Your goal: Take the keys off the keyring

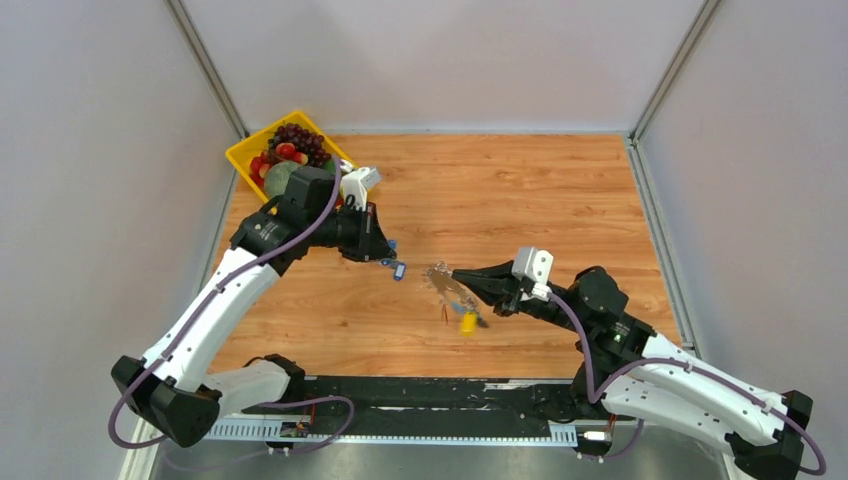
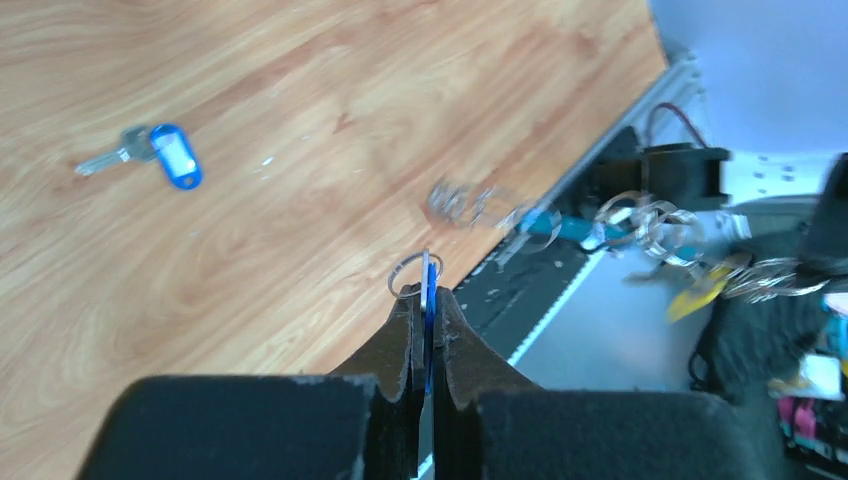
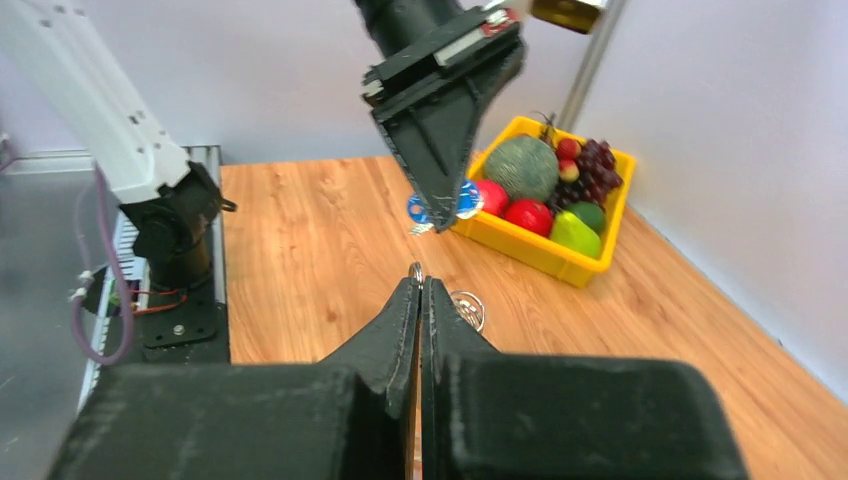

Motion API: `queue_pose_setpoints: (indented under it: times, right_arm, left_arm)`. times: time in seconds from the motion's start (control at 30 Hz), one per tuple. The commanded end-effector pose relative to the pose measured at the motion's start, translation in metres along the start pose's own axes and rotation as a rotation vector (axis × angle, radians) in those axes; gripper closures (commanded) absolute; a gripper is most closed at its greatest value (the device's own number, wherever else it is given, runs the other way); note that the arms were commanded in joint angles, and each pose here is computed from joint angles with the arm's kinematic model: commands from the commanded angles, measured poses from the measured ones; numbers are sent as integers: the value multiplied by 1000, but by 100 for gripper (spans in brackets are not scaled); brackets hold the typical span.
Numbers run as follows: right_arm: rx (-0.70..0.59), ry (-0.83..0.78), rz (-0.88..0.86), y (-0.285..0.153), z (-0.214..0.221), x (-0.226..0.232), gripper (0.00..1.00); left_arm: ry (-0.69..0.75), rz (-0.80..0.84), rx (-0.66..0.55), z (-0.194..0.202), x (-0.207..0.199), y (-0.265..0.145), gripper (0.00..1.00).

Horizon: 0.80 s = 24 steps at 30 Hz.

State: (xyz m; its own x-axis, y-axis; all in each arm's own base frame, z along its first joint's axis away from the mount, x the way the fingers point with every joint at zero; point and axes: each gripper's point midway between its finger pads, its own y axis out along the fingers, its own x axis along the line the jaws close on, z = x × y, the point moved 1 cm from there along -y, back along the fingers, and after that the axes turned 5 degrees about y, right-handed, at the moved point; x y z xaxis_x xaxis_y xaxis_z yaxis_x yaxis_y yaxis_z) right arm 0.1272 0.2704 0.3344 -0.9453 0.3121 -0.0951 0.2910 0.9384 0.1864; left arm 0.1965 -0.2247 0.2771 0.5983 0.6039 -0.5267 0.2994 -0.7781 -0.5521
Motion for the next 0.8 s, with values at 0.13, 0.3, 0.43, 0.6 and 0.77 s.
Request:
queue_pose_setpoints:
  times: [0.13,0.3,0.43,0.6,0.77]
  right_arm:
    - [-6,63,335,-32,5,-45,100]
    - [20,87,550,-55,17,-74,100]
    - [62,102,658,-68,27,-86,100]
    - [70,117,706,-74,32,-91,100]
    - [128,101,736,-70,45,-97,100]
  left_arm:
    - [-64,-175,-62,20,74,55,100]
    - [-151,-257,-116,29,117,96,100]
    - [-185,-308,-162,24,146,123,100]
    - [-243,-355,-135,30,179,146,91]
    - [-264,-412,-143,33,194,143,31]
